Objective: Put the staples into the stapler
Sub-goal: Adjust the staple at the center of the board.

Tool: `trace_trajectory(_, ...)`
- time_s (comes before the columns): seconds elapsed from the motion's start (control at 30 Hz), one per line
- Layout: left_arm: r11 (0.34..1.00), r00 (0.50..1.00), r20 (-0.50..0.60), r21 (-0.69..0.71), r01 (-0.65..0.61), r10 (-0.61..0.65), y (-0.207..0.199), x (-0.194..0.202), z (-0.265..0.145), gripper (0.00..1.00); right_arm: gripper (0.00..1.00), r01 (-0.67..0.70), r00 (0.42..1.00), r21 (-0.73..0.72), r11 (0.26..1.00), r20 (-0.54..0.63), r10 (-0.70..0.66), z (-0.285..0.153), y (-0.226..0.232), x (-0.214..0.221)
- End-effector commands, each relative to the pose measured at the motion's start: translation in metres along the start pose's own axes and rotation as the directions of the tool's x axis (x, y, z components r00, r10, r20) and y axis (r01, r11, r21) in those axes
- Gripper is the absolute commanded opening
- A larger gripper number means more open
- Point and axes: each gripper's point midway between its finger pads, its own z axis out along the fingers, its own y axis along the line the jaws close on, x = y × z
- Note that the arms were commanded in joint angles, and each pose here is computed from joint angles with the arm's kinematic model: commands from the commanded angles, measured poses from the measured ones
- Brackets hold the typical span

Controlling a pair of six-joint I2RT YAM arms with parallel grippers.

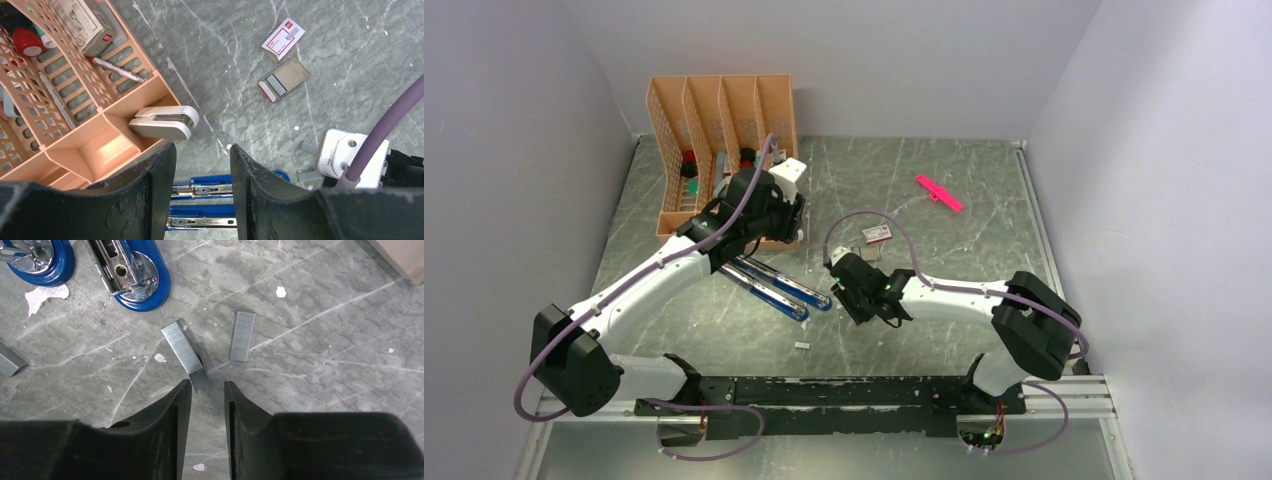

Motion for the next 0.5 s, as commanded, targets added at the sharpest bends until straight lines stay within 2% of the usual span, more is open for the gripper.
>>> trace_trajectory(0.0,1.000,1.000,0.029,0.016,-0.004,0.004,-0.004,-0.014,-0.007,0.49,0.36,-0.002,1.000,0.005,1.000,-0.015,0.002,0.003,0.000,0.002)
trace_trajectory(0.33,1.000,1.000,0.030,0.016,-0.006,0.005,-0.004,-0.014,-0.007,0.49,0.45,0.009,0.999,-0.037,0.999,0.053,-0.007,-0.010,0.004,-0.011)
trace_trajectory(0.47,1.000,1.000,0.030,0.014,-0.006,0.005,-0.004,-0.014,-0.008,0.49,0.52,0.032,0.999,-0.066,0.997,0.016,-0.031,-0.007,0.009,-0.008)
